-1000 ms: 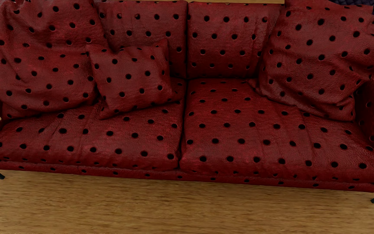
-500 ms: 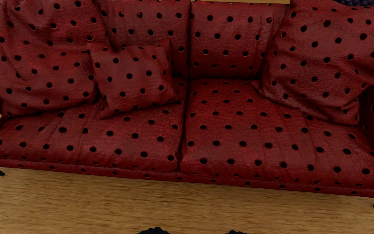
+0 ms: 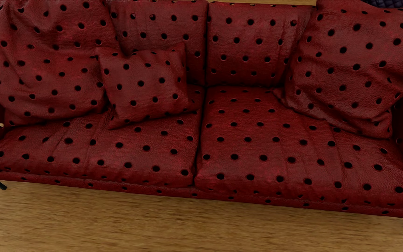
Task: Head to sofa
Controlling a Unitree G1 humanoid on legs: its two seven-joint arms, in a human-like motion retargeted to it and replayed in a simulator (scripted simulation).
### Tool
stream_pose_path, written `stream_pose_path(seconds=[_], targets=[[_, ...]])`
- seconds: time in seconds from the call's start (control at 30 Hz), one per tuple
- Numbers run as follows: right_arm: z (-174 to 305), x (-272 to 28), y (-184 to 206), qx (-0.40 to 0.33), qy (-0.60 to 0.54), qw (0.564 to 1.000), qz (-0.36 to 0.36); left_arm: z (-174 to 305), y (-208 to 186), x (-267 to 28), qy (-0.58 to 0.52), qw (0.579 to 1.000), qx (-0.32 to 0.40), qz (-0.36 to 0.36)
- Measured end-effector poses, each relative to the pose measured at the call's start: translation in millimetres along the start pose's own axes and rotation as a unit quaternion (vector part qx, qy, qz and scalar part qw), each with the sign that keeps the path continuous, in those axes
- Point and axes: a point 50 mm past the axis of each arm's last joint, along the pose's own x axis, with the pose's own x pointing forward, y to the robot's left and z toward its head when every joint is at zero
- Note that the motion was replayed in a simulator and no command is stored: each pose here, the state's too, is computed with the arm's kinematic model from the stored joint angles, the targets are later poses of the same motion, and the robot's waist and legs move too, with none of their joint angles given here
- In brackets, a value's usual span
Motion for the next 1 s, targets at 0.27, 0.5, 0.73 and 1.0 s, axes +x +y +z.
stream_pose_path(seconds=[0.27, 0.5, 0.73, 1.0], targets=[[2.3, 0.6, -3.2, -0.008, -0.007, 1.0, -0.008, 4.3, 2.5, 1.0, -0.01, 1.0, 0.012, 0.0], [8.9, 0.3, -5.4, -0.015, -0.017, 1.0, -0.01, 6.7, 6.8, 2.1, -0.021, 1.0, 0.02, 0.004], [5.0, 0.2, -2.7, -0.018, -0.017, 1.0, -0.007, 5.9, 0.7, 0.4, -0.023, 0.999, 0.032, -0.009], [1.8, -0.9, 1.9, -0.01, -0.01, 1.0, -0.005, -1.0, -2.9, -1.3, -0.014, 0.999, 0.035, -0.014]])
